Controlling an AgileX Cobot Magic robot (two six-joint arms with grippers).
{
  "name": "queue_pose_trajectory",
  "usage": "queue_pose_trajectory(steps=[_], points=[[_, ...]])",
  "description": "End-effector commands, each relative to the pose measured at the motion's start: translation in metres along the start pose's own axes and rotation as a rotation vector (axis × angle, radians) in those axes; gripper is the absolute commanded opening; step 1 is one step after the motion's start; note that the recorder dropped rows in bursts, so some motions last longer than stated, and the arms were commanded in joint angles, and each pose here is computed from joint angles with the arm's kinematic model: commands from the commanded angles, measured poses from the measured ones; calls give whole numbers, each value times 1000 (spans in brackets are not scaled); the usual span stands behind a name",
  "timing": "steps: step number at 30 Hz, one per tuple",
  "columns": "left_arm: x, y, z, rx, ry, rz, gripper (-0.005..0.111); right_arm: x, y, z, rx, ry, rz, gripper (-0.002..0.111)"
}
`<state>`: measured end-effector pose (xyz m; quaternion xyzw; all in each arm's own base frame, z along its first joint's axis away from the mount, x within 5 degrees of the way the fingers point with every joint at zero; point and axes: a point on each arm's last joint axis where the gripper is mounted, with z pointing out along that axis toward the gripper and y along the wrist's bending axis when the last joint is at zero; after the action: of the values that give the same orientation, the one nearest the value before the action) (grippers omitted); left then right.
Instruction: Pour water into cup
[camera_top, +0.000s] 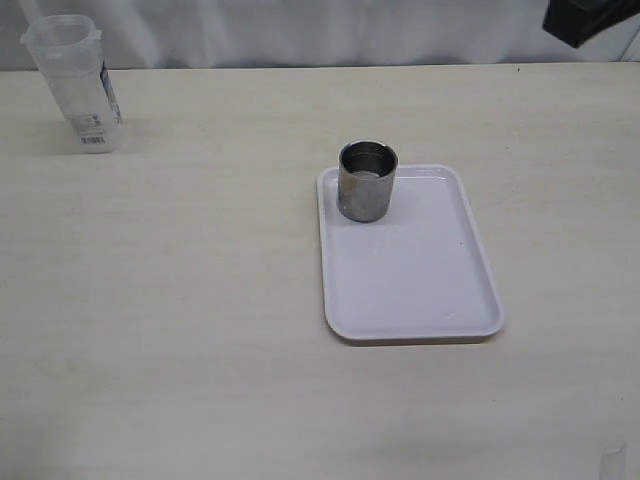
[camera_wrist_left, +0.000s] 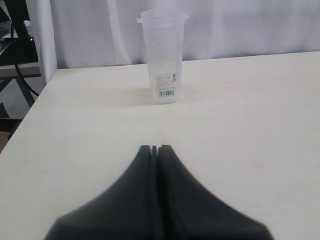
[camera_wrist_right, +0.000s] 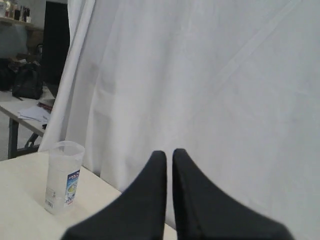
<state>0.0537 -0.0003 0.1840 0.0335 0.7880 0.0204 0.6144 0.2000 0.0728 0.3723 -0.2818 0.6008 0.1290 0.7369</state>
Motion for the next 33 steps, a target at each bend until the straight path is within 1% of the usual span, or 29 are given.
queue_pose_trajectory(steps=[1,8,12,20,24,33], points=[[0,-1,0,8,-12,-6,0,-1,12,-31,26,-31,-5,4],[0,-1,0,8,-12,-6,0,11,33,-68,32,-54,-2,4],[0,-1,0,8,-12,-6,0,20,41,-81,42,-64,25,4],[0,-1,0,8,-10,-6,0,35,52,-98,42,-65,28,4],[0,-1,0,8,-10,-6,0,32,57,-109,46,-107,60,4],[0,-1,0,8,-10,-6,0,20,73,-146,54,-272,58,4]])
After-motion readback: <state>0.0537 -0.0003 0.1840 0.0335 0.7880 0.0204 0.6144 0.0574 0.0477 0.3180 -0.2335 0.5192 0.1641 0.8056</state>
